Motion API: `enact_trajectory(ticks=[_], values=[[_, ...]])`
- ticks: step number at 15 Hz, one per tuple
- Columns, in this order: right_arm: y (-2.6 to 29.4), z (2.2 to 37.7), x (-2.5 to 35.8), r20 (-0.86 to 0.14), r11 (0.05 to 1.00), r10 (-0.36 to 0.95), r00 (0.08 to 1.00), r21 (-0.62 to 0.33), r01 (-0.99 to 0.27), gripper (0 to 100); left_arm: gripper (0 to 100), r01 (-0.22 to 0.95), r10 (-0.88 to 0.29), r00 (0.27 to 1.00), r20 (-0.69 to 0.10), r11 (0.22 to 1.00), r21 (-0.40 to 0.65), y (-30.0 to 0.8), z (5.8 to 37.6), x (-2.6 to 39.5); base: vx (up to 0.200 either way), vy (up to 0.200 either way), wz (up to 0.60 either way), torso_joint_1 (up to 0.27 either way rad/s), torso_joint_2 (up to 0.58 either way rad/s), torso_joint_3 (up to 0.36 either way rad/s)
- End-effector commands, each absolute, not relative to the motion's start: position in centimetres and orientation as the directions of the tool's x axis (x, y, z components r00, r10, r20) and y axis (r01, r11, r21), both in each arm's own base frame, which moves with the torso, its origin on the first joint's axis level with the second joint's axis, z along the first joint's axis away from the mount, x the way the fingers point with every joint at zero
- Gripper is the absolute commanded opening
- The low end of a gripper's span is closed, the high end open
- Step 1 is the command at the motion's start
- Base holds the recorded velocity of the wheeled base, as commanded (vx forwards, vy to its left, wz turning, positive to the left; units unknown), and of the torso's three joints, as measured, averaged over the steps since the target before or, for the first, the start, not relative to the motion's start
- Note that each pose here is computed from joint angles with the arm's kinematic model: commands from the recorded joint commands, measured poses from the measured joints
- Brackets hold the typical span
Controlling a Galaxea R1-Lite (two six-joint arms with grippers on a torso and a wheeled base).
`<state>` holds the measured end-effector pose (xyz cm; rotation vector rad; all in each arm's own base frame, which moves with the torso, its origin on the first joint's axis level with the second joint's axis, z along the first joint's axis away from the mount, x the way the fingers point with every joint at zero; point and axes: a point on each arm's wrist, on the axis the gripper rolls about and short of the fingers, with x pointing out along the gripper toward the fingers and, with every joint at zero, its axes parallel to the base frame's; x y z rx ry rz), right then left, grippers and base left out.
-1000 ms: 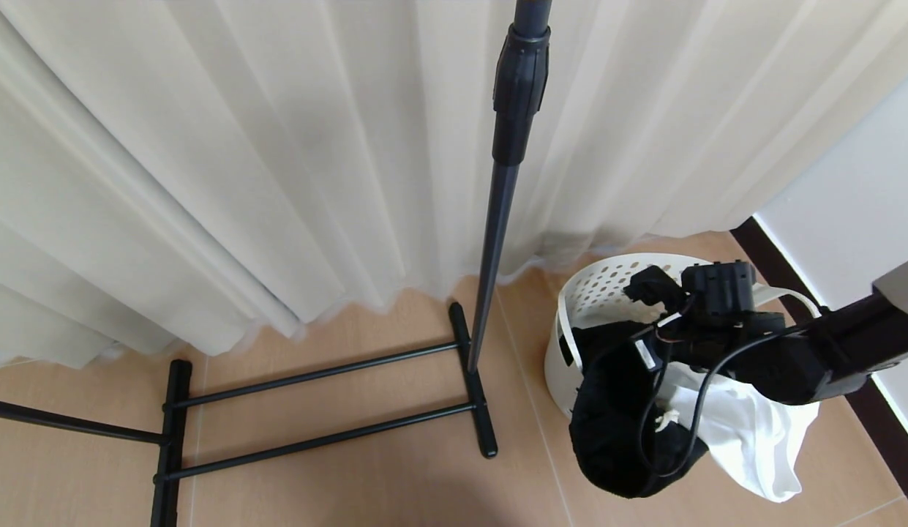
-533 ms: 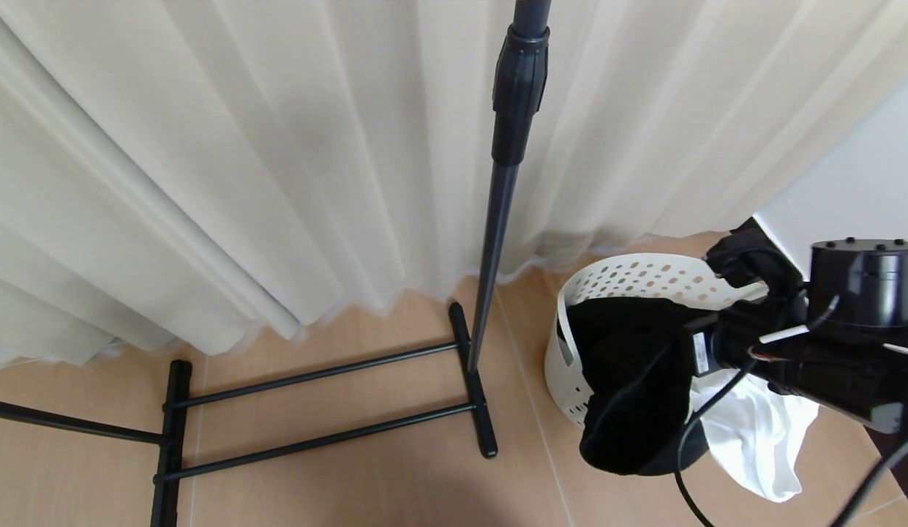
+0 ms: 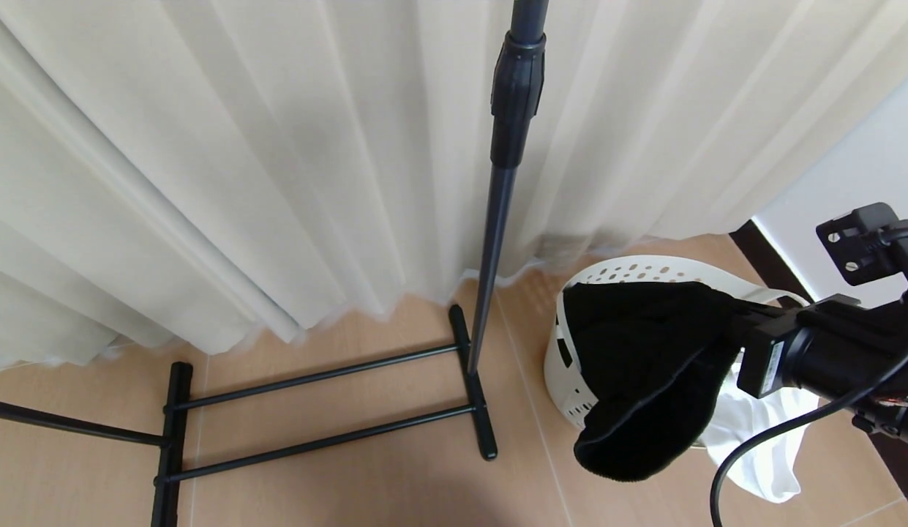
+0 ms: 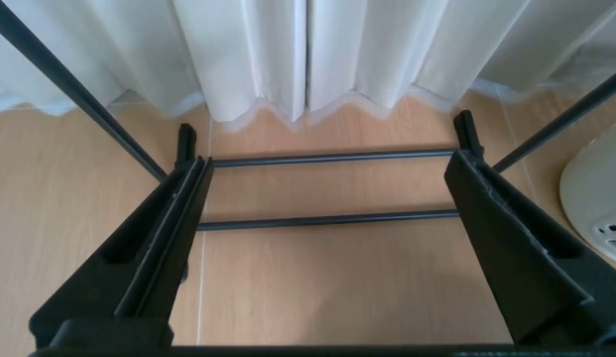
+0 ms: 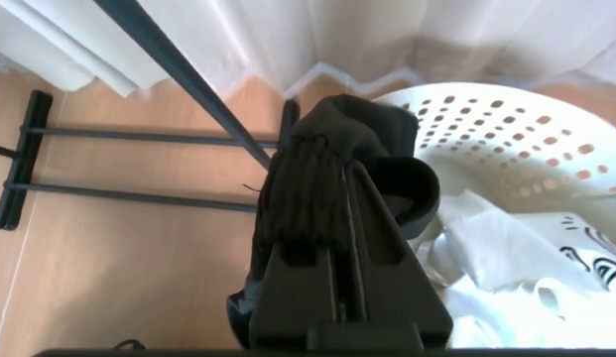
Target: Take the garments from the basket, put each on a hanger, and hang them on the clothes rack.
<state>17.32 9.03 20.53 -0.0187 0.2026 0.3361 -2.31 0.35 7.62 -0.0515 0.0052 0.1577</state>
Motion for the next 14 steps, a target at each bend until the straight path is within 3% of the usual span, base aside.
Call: enact_trajectory(ticks=[1,10,14], values=[[8.8,20.9,16.9,-0.179,0.944,0.326,0.928,0.017,-0.329,0,100,-0.158,0.157,0.987,-0.011,0.986,-0.05,0.4,7.6,-2.3,0.0,0.0,0.0,0.012,0.01,0.149],[7.5,20.8,16.4,-0.168,0.954,0.287,0.943,-0.042,-0.298,0,100,-0.158,0.157,0.987,-0.011,0.986,-0.052,0.4,7.6,-2.3,0.0,0.0,0.0,0.001,0.0,0.194],[7.4,21.0,16.1,-0.157,0.953,0.289,0.944,-0.043,-0.299,0,100,-0.158,0.157,0.987,-0.011,0.986,-0.05,0.4,7.6,-2.3,0.0,0.0,0.0,0.013,-0.29,-0.072]])
